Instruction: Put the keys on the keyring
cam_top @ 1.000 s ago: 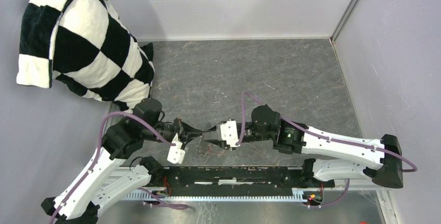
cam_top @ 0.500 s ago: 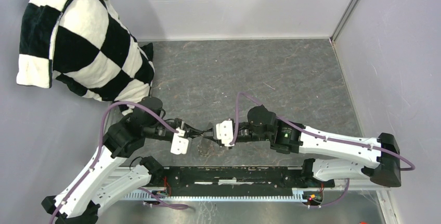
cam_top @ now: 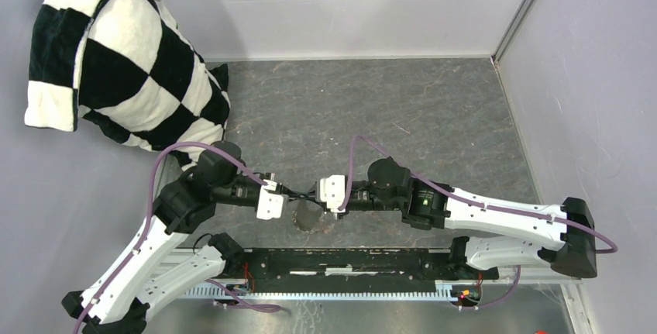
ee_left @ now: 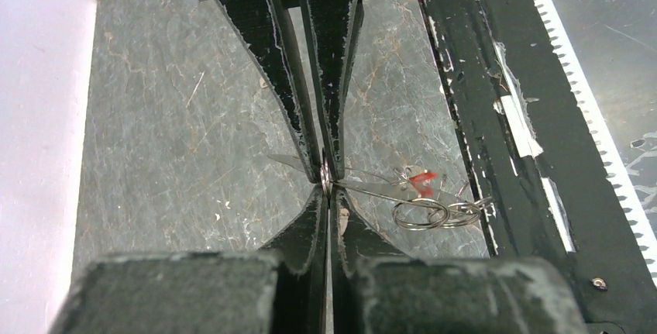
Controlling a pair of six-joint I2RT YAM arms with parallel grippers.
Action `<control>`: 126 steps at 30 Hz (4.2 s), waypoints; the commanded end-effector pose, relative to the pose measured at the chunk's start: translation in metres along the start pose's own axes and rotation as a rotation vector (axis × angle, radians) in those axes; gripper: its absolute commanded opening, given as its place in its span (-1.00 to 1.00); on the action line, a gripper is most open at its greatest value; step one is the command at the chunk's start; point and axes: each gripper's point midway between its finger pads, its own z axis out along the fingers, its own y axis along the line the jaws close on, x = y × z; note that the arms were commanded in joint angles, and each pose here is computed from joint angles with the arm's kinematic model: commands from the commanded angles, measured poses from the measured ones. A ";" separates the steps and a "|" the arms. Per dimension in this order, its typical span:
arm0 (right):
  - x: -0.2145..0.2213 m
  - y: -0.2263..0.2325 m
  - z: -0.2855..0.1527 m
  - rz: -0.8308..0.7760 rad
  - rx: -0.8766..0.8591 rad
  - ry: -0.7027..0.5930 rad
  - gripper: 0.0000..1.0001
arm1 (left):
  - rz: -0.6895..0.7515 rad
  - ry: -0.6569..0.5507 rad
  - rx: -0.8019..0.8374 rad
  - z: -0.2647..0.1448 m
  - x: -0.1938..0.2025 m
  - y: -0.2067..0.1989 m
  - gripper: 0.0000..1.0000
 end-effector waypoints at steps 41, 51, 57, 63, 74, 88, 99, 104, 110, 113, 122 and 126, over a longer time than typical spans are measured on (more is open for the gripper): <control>-0.069 -0.026 -0.038 0.278 0.123 -0.531 -0.99 | -0.402 -0.201 -0.199 -0.007 -0.043 0.026 -0.20; -0.079 -0.018 -0.042 0.314 0.049 -0.598 -0.99 | -0.385 -0.161 -0.200 -0.010 -0.036 0.020 -0.33; -0.083 -0.021 -0.045 0.333 0.032 -0.599 -0.99 | -0.362 -0.121 -0.109 -0.009 -0.040 0.014 -0.24; -0.086 -0.020 -0.048 0.343 0.023 -0.608 -0.99 | -0.347 -0.086 -0.095 -0.013 -0.045 0.019 0.27; -0.090 -0.018 -0.052 0.340 0.009 -0.616 -0.99 | -0.336 -0.139 -0.306 -0.026 -0.053 0.050 0.48; -0.090 -0.018 -0.051 0.327 0.011 -0.611 -0.99 | -0.339 -0.184 -0.321 -0.036 -0.063 0.042 0.92; -0.088 -0.019 -0.048 0.334 0.004 -0.626 -0.99 | -0.332 -0.244 -0.087 -0.018 -0.070 0.008 0.28; -0.089 -0.018 -0.043 0.329 -0.015 -0.622 -0.99 | -0.351 -0.243 -0.015 -0.011 -0.070 0.003 -0.05; -0.088 -0.016 -0.040 0.332 -0.027 -0.615 -0.99 | -0.362 -0.250 -0.002 -0.008 -0.073 0.006 -0.28; -0.088 -0.017 -0.039 0.331 -0.030 -0.614 -0.99 | -0.357 -0.247 -0.017 -0.010 -0.073 0.008 -0.45; -0.087 -0.013 -0.034 0.353 -0.063 -0.612 -0.99 | -0.348 -0.240 -0.030 -0.009 -0.069 0.008 -0.75; -0.088 -0.012 -0.034 0.359 -0.068 -0.623 -0.99 | -0.345 -0.232 -0.037 -0.008 -0.065 0.008 -0.95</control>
